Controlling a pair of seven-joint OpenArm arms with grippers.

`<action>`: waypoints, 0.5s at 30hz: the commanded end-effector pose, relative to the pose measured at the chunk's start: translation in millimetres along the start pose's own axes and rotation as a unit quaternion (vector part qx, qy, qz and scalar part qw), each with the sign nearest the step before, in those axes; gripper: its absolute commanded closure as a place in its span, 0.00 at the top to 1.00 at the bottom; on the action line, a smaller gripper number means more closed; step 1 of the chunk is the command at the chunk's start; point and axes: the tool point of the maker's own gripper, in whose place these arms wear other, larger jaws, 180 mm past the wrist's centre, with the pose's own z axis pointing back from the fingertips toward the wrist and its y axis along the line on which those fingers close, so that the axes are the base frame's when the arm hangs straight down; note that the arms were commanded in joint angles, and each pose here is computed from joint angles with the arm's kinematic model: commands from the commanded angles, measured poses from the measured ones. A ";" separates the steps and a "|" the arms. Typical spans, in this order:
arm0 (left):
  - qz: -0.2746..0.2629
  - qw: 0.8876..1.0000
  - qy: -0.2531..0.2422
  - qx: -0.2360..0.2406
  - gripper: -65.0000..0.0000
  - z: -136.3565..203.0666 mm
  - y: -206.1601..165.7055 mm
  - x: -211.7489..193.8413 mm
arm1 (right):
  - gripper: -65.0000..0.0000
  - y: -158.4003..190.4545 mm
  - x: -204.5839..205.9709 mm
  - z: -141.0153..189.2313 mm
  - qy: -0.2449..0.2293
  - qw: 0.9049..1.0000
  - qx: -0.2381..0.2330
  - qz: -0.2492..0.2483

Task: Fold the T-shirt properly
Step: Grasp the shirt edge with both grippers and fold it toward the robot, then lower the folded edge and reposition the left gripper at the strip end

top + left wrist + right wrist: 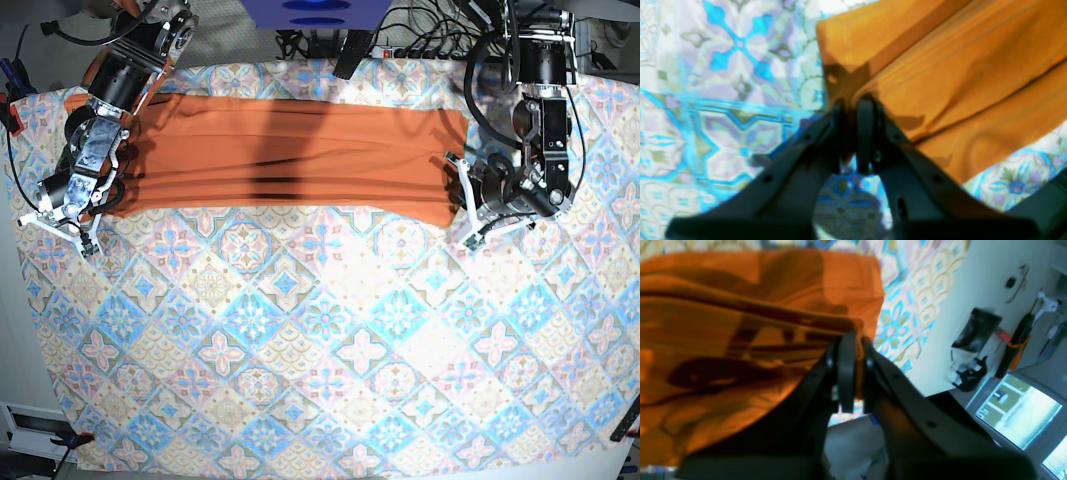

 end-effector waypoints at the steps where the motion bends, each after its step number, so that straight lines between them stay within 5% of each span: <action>1: -0.004 1.000 -0.003 0.016 0.08 6.0 9.0 3.6 | 0.01 -23.1 2.1 6.1 0.001 0.999 -0.031 -0.009; 15: -0.044 0.998 -0.033 0.036 0.08 31.3 -9.7 15.7 | 0.01 -14.8 -30.5 -1.2 0.031 0.999 -0.018 -0.036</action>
